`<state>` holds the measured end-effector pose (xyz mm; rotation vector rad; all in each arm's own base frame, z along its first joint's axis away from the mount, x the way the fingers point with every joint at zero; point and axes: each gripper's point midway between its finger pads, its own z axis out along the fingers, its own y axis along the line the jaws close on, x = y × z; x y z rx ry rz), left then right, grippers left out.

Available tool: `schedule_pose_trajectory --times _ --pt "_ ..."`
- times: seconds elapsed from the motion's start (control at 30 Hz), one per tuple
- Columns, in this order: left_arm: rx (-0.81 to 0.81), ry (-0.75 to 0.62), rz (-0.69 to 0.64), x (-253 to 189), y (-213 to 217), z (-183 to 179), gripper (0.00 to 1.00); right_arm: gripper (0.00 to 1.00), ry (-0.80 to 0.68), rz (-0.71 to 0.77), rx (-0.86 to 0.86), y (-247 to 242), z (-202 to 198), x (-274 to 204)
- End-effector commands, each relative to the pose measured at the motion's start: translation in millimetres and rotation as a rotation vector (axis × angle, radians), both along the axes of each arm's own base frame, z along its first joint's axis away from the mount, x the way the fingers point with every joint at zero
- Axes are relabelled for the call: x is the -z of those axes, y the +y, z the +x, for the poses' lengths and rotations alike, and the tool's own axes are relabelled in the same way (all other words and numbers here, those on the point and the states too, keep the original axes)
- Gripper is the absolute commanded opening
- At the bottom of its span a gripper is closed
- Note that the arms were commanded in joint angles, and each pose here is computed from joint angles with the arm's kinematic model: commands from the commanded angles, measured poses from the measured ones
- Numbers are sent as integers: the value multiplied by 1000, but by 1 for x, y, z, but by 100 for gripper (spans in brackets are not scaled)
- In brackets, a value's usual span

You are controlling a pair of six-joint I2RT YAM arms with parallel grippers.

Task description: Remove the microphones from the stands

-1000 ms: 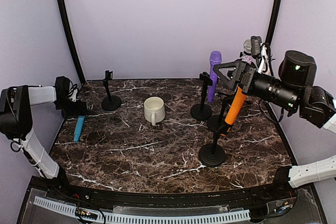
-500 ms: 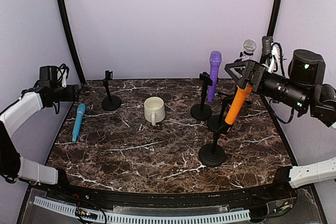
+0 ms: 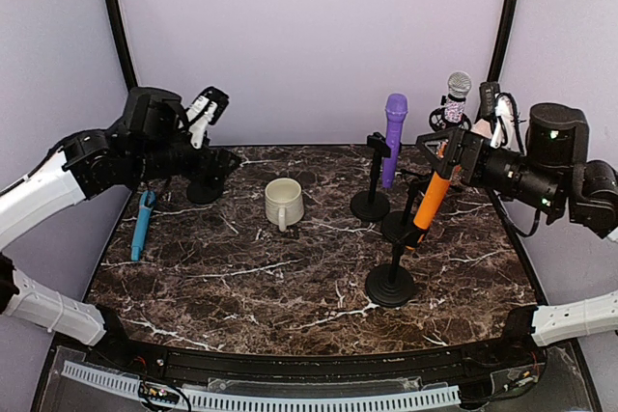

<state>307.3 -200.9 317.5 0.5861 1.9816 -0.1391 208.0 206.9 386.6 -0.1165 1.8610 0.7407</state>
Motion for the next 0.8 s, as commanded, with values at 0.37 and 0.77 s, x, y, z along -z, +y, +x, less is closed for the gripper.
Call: schedule_pose_trajectory --times 0.37,0.77 --pt "536 132 -276 31 -237 -99 85 99 -53 58 9 -13 -6 -3" --pt "679 275 -264 86 -310 -114 86 99 -72 64 -4 -10 -6 -5"
